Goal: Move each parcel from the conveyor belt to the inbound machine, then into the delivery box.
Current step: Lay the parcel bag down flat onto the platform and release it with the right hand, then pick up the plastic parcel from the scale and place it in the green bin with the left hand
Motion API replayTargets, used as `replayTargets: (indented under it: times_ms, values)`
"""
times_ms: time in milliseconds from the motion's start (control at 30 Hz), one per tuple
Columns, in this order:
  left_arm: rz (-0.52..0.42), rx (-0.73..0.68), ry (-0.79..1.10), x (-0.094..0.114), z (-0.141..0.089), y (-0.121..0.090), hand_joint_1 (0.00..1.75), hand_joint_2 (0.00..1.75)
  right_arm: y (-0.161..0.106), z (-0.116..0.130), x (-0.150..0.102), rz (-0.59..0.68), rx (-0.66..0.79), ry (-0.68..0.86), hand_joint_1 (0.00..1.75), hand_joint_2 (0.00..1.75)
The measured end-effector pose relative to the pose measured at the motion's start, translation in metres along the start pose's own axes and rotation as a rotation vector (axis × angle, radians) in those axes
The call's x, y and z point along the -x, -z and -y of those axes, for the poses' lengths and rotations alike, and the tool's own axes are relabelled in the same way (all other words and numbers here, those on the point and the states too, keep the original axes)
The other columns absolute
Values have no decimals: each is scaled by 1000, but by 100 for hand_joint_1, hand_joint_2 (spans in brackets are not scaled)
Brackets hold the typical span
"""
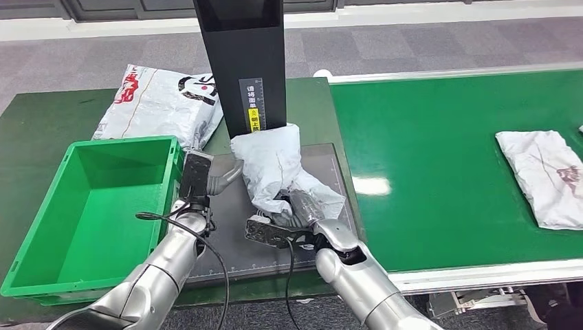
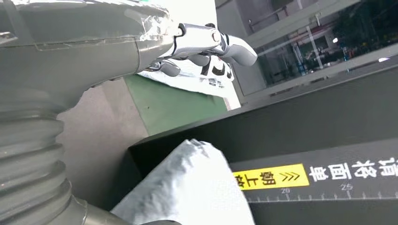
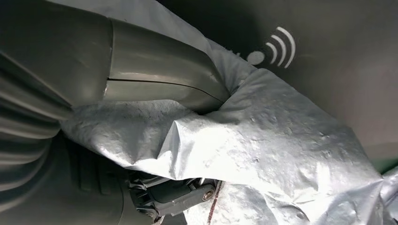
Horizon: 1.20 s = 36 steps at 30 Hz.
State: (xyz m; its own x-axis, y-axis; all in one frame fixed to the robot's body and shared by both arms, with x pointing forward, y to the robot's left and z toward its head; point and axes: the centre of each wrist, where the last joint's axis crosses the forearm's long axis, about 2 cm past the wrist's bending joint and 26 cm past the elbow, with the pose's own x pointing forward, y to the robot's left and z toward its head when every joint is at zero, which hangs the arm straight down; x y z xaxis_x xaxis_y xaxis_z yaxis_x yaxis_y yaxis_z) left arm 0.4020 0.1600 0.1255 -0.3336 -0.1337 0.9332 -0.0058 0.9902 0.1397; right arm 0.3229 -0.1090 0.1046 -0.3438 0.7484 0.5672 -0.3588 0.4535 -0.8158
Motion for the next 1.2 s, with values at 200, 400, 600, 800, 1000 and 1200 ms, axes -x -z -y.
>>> replayTargets:
  times_ms: [200, 400, 600, 800, 1000, 1200]
  values:
    - [-1, -48, -4, -3, -5, 7, 0, 175, 3, -7, -3, 17, -18, -45, 0, 175]
    - [39, -114, -4, -6, -18, 15, 0, 175, -9, -10, -4, 110, 82, 72, 0, 175]
    - [51, -100, -45, -10, -20, 20, 0, 175, -22, 5, -1, 210, 310, 291, 0, 175]
    - [55, -78, -57, -13, -16, 20, 0, 175, -33, 25, 13, 227, 471, 372, 0, 175]
    - [60, -59, -54, -14, -13, 19, 0, 175, -41, 28, 20, 230, 558, 429, 0, 175]
    - [67, 52, -6, -8, -1, 5, 0, 175, -52, 31, 45, 200, 702, 596, 0, 175]
